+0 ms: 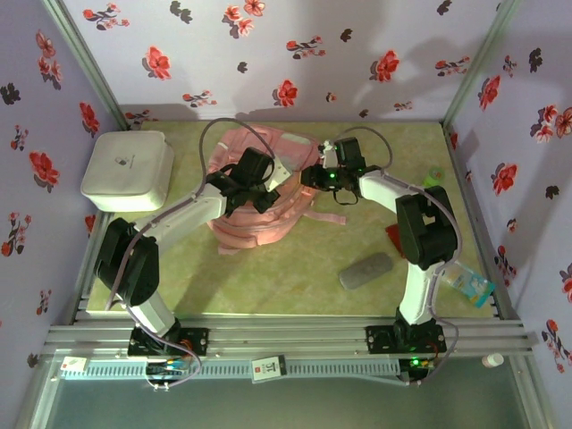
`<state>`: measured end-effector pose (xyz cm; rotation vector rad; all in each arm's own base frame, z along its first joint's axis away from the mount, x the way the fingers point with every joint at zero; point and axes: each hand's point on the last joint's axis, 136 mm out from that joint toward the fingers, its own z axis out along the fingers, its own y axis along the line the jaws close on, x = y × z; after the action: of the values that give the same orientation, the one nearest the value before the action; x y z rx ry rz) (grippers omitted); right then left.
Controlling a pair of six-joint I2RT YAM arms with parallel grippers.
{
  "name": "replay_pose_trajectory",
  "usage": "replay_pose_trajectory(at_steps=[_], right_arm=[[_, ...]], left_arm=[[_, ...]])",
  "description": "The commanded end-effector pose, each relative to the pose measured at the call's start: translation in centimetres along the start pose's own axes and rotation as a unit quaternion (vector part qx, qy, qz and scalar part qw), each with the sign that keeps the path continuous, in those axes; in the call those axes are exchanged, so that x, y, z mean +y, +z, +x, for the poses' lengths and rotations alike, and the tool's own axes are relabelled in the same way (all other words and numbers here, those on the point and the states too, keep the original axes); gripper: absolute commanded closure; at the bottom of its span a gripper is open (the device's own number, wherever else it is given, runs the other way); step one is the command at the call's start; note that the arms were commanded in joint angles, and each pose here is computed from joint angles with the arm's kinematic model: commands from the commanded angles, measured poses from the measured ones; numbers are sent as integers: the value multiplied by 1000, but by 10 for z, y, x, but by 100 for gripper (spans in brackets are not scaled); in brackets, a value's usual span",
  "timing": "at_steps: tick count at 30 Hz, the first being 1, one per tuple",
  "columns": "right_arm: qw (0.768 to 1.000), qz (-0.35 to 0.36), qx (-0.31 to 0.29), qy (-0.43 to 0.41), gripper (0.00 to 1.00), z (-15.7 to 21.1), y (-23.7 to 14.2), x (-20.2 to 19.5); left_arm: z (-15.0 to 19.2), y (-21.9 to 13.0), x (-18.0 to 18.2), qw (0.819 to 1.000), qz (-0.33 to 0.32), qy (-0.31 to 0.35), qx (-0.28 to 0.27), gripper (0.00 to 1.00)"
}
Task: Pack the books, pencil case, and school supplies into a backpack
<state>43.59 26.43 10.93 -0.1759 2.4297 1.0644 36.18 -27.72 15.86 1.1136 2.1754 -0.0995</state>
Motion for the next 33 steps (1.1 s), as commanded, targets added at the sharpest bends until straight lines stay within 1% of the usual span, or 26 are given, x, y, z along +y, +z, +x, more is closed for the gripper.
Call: replay_pose_trajectory(at_steps=[1,10,17,19,25,33], right_arm=[[999,28,-5,-15,77,-3,-11,-3],[999,43,-3,-21,80,0,-15,-6],[999,43,7,-14,77,6,-11,-10],[999,42,8,-12,78,7,-11,-10],[1000,26,6,2,83,14,-15,-4],[999,-6,-1,37,83,30,-21,4]], left_arm=[[-19,-12,7,999,-5,-19,-37,93],[-19,-12,7,999,-6,-20,-37,93],[-20,-12,7,999,-5,-22,-37,93],[-20,-12,7,999,-5,-23,-38,93],[-20,-6,7,999,-2,-32,-33,93],[-27,2,1,998,17,-53,-36,93]])
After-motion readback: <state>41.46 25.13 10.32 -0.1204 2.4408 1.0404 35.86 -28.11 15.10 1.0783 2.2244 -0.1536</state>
